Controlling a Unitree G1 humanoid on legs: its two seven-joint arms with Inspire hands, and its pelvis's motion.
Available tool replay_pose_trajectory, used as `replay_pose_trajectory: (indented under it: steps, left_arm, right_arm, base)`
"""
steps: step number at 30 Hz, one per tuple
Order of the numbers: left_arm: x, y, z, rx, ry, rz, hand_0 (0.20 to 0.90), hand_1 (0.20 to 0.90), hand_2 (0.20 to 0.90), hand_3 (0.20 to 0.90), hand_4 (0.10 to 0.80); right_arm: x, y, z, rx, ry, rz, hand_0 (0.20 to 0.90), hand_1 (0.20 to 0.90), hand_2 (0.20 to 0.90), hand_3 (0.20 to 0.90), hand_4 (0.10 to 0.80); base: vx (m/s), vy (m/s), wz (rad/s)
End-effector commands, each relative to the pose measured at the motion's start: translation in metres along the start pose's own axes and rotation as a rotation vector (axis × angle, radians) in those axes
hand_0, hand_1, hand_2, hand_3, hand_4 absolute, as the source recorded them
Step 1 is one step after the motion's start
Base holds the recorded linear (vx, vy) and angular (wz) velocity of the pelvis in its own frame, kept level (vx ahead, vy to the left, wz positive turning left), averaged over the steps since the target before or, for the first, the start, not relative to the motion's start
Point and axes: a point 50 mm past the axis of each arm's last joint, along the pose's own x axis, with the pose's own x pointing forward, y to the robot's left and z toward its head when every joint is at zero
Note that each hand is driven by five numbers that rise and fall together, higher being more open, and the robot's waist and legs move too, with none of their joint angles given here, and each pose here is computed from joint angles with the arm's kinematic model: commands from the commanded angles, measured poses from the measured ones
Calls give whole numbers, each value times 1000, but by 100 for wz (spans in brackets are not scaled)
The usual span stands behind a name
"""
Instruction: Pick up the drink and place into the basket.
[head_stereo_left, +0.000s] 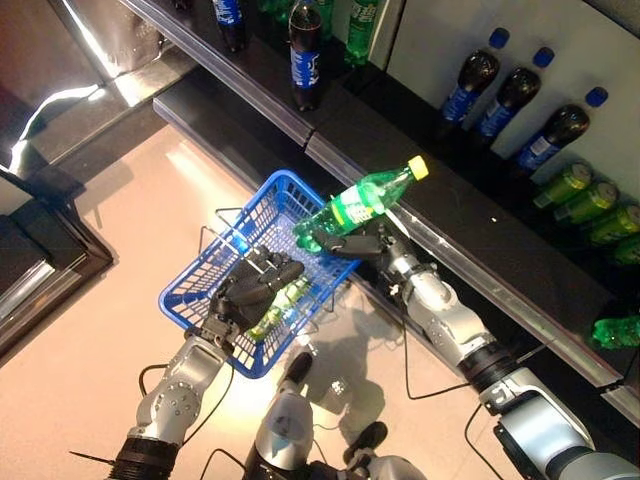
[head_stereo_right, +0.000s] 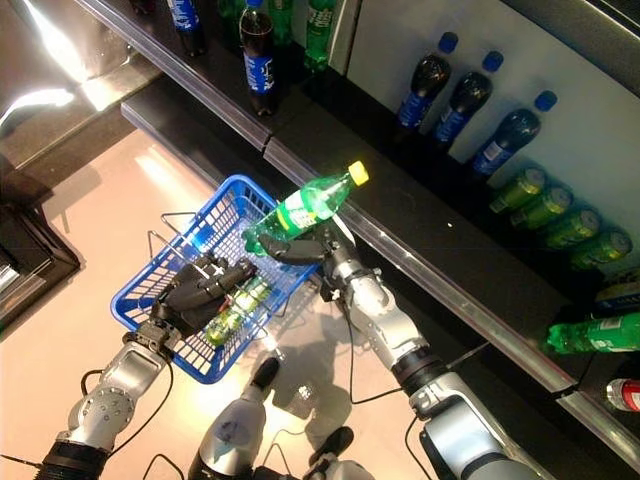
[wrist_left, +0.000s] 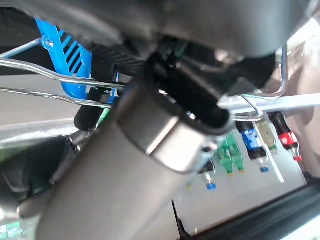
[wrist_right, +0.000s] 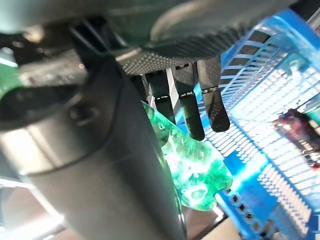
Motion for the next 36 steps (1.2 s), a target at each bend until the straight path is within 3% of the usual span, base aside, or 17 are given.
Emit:
replay_pose_trajectory:
  steps: [1, 36]
  left_arm:
    - [4, -100, 47, -25, -318, -594, 300, 300, 300, 200, 100]
    - [4, -141, 40, 55, -213, -873, 300, 300, 300, 200, 100]
  right_arm:
    - [-1, 36, 4, -8, -103, 110, 300, 300, 300, 200, 100]
    - [20, 36, 17, -584, -36, 65, 300, 300, 300, 200, 100]
  base:
    - [0, 0, 0]
    - [0, 0, 0]
